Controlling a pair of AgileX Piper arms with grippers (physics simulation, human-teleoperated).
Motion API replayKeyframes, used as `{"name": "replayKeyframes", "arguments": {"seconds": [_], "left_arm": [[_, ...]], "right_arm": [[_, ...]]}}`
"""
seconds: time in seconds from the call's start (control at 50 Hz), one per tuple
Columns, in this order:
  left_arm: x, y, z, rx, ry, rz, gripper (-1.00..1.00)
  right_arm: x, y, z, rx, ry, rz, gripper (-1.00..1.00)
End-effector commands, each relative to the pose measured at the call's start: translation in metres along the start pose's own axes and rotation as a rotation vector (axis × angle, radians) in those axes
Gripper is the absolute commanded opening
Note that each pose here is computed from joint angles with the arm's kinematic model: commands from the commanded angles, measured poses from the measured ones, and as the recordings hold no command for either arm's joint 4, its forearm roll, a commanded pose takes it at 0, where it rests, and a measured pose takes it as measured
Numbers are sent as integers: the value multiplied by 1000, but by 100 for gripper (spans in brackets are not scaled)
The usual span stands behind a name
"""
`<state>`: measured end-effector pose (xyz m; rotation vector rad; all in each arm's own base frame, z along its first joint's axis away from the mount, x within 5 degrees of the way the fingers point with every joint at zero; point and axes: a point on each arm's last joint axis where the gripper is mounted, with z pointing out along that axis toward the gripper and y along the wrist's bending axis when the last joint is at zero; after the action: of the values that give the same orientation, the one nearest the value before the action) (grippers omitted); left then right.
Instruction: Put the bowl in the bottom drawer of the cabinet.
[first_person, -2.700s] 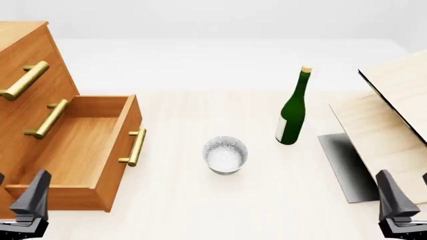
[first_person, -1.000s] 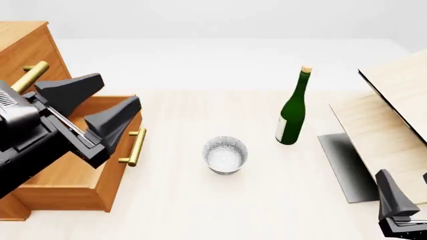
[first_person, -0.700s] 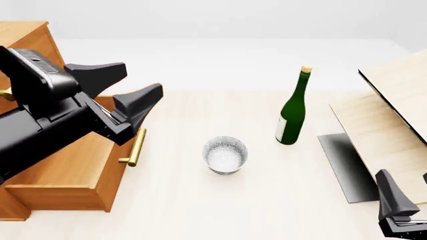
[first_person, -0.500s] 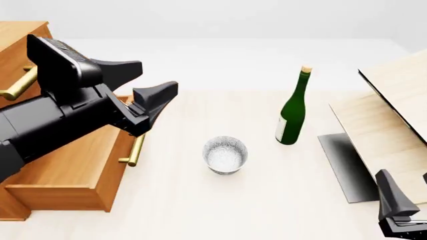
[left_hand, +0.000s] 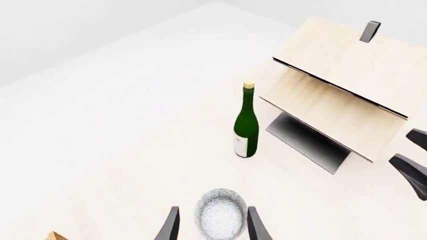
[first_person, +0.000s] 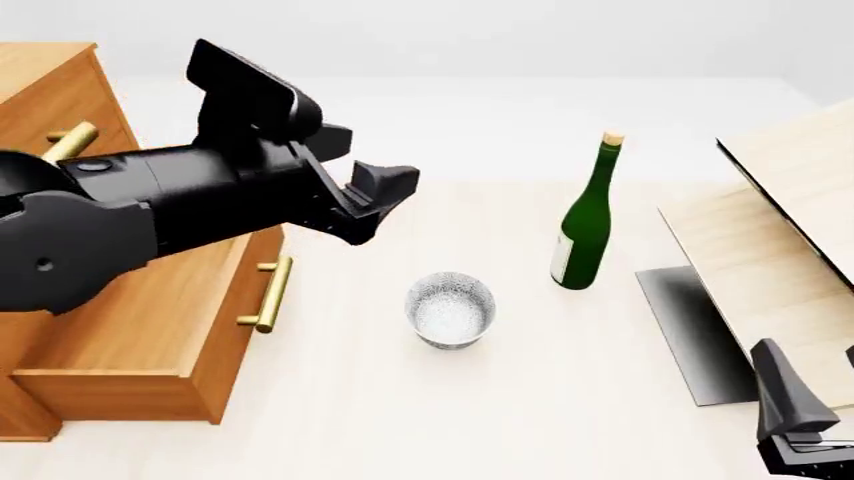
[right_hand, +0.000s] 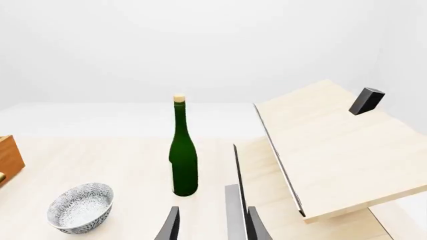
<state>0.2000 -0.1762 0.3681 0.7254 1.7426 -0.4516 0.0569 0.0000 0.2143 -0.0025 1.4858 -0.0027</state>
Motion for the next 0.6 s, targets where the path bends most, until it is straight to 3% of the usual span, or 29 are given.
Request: {"name": "replayKeyframes", "arguments": {"seconds": [0.02, 0.36, 0.6], "left_arm": [[-4, -3, 17, 16, 85, -25, 100], [-6, -7, 29, 27, 130, -93, 100], [-8, -17, 50, 52, 182, -95, 100]], "right_arm": [[0, 0, 0, 0, 0, 0, 100], [0, 0, 0, 0, 0, 0, 100], [0, 0, 0, 0, 0, 0, 100]]}}
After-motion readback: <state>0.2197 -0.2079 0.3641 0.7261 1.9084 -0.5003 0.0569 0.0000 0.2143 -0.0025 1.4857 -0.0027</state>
